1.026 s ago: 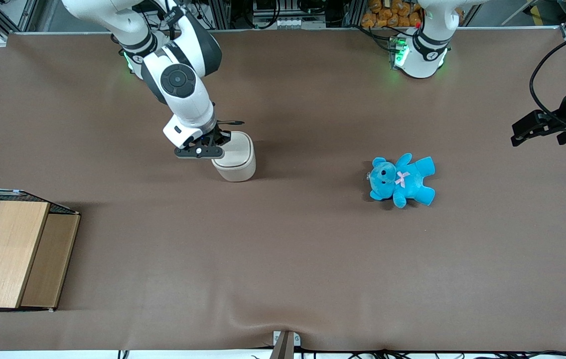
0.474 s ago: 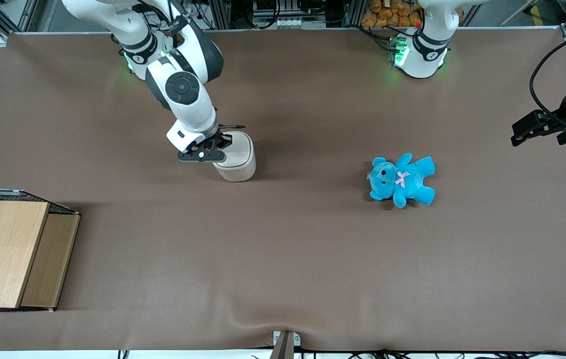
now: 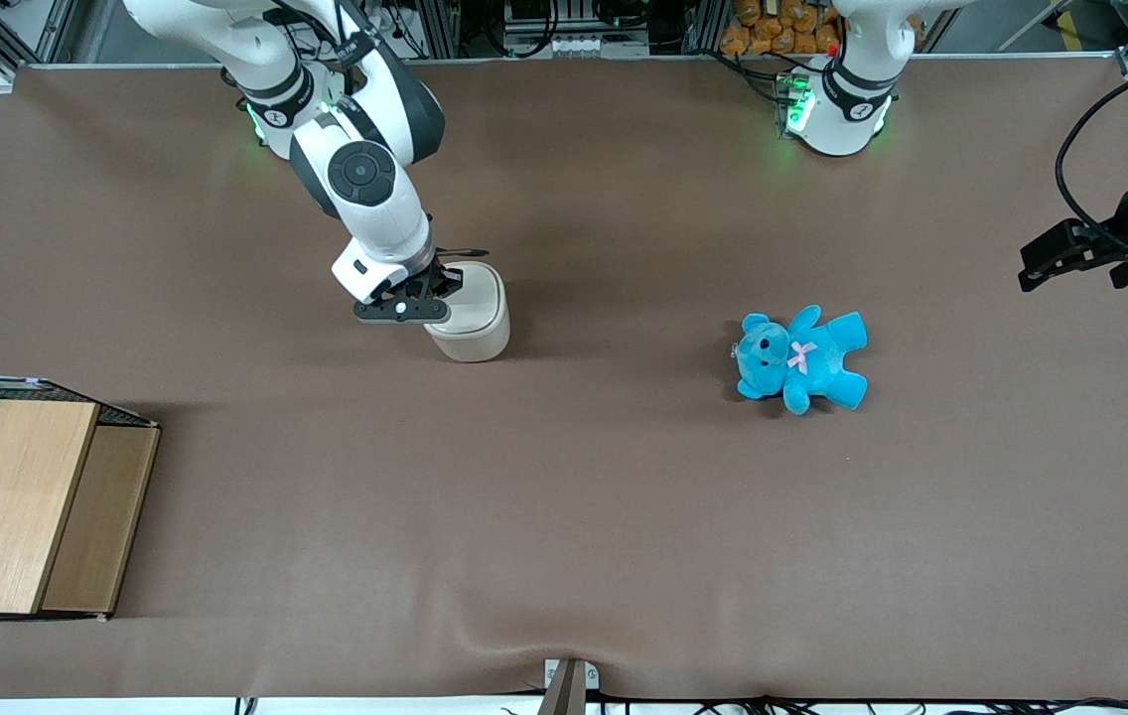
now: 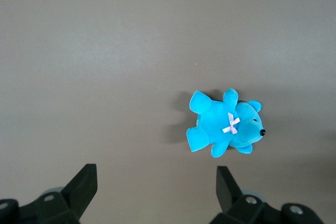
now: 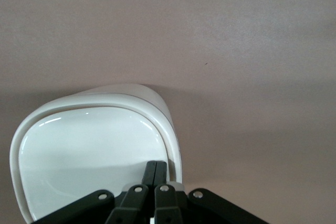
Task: Open trash can with right arm
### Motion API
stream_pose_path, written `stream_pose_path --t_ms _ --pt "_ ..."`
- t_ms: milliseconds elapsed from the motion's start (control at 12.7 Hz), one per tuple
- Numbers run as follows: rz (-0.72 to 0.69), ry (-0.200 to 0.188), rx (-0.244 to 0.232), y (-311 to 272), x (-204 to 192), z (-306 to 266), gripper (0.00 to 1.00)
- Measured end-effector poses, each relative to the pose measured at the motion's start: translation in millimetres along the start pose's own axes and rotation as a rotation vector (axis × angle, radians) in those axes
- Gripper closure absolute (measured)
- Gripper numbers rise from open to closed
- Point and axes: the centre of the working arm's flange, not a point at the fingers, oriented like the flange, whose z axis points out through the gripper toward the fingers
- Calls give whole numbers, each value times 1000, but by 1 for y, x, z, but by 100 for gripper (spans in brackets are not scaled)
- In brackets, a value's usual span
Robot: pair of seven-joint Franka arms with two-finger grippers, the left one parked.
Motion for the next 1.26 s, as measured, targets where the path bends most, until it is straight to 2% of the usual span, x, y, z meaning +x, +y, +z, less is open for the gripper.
stream_pose_path --t_ms 79,158,316,474,711,789,868,1263 --pt "16 -2 -2 0 1 -3 93" --pt "36 -8 -9 0 3 -11 87" --pt "63 -6 -14 -3 12 -53 65" --pt "92 30 4 6 23 -113 42" --pt "158 123 51 46 32 -193 8" --pt "163 149 59 63 31 -214 0" --pt "152 162 57 80 30 -229 0" --pt "87 151 28 186 40 -290 0"
